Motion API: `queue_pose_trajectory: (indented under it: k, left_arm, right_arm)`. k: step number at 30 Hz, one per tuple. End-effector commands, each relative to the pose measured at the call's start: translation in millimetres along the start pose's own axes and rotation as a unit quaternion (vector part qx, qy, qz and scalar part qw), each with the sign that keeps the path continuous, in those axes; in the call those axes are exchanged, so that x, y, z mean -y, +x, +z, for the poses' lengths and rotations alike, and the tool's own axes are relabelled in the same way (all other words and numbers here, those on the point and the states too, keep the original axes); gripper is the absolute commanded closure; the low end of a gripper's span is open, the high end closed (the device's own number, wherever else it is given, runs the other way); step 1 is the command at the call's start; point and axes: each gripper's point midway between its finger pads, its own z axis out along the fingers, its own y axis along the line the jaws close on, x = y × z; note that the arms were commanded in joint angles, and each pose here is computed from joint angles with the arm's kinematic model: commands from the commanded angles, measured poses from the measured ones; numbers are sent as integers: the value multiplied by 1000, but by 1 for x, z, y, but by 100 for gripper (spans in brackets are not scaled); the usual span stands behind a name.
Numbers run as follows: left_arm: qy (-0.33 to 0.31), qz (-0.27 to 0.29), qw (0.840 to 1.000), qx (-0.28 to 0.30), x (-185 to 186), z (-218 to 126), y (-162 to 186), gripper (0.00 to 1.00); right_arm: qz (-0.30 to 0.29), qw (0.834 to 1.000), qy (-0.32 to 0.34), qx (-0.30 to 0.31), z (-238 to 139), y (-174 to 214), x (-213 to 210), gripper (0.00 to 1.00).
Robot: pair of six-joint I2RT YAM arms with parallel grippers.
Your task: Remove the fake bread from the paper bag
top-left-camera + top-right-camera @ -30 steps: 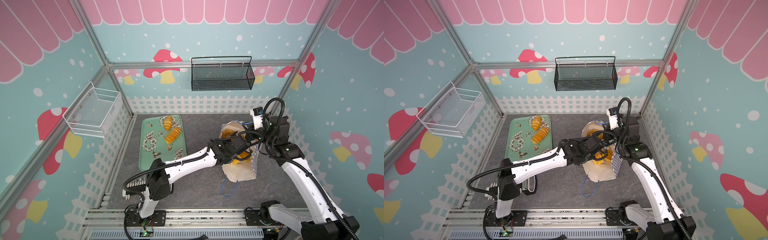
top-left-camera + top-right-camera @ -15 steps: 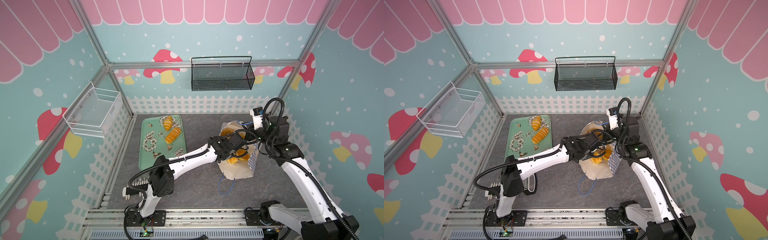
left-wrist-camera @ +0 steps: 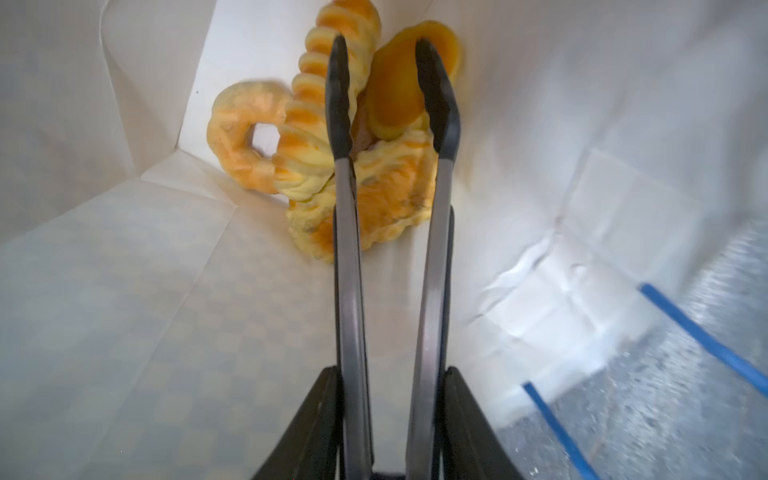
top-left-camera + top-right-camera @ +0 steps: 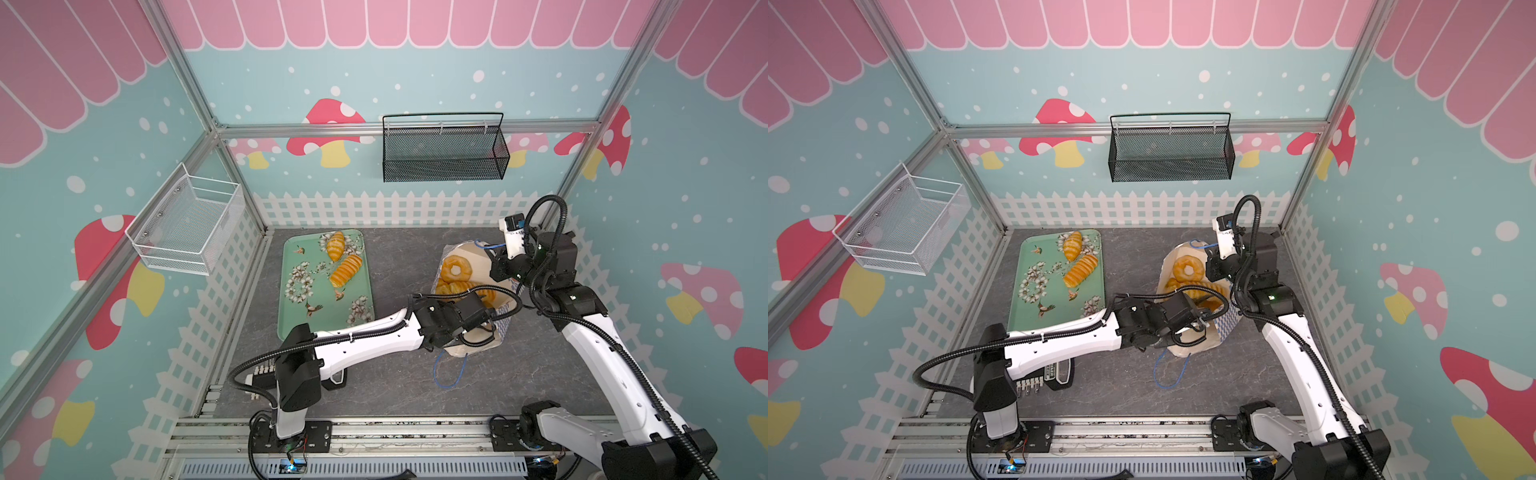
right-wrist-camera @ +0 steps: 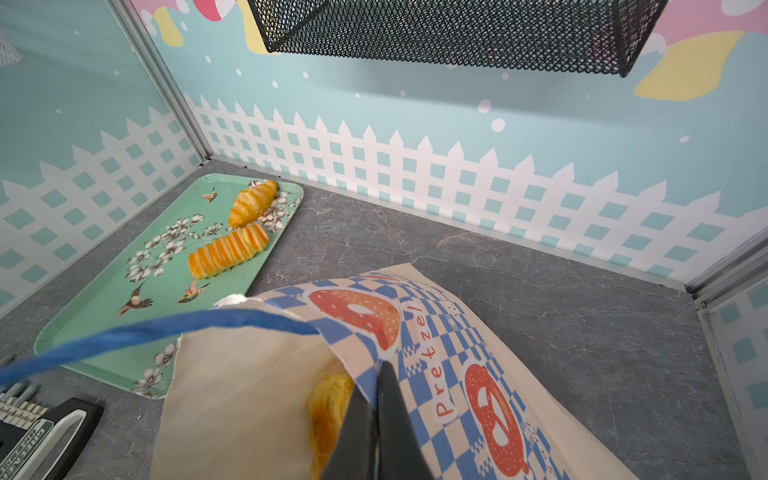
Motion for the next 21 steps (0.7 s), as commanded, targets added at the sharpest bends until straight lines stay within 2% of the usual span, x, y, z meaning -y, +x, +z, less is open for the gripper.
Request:
queue_pose_trajectory:
  k: [1,8,10,15,21]
  left_arm:
    - [-8,-19,1000,19,-10,-24,1,64]
    - [-54,-19,998,35,-37,-49,0,64]
    - [-66,-3,997,34,-45,-49,1,63]
    - [-65,-26,997,26,-67,-38,7,59]
    - [-42,-23,999,26,-70,-24,4,58]
  right_arm:
    - [-9,1000,5,2,-2,-8,1,100]
    - [-9,1000,3,0,-5,-8,-1,100]
    - [-9,1000,3,1,-6,-7,-1,100]
    - [-5,1000,0,-1,-7,-5,-2,100]
    - [-6,1000,2,-2,-9,-4,-2,100]
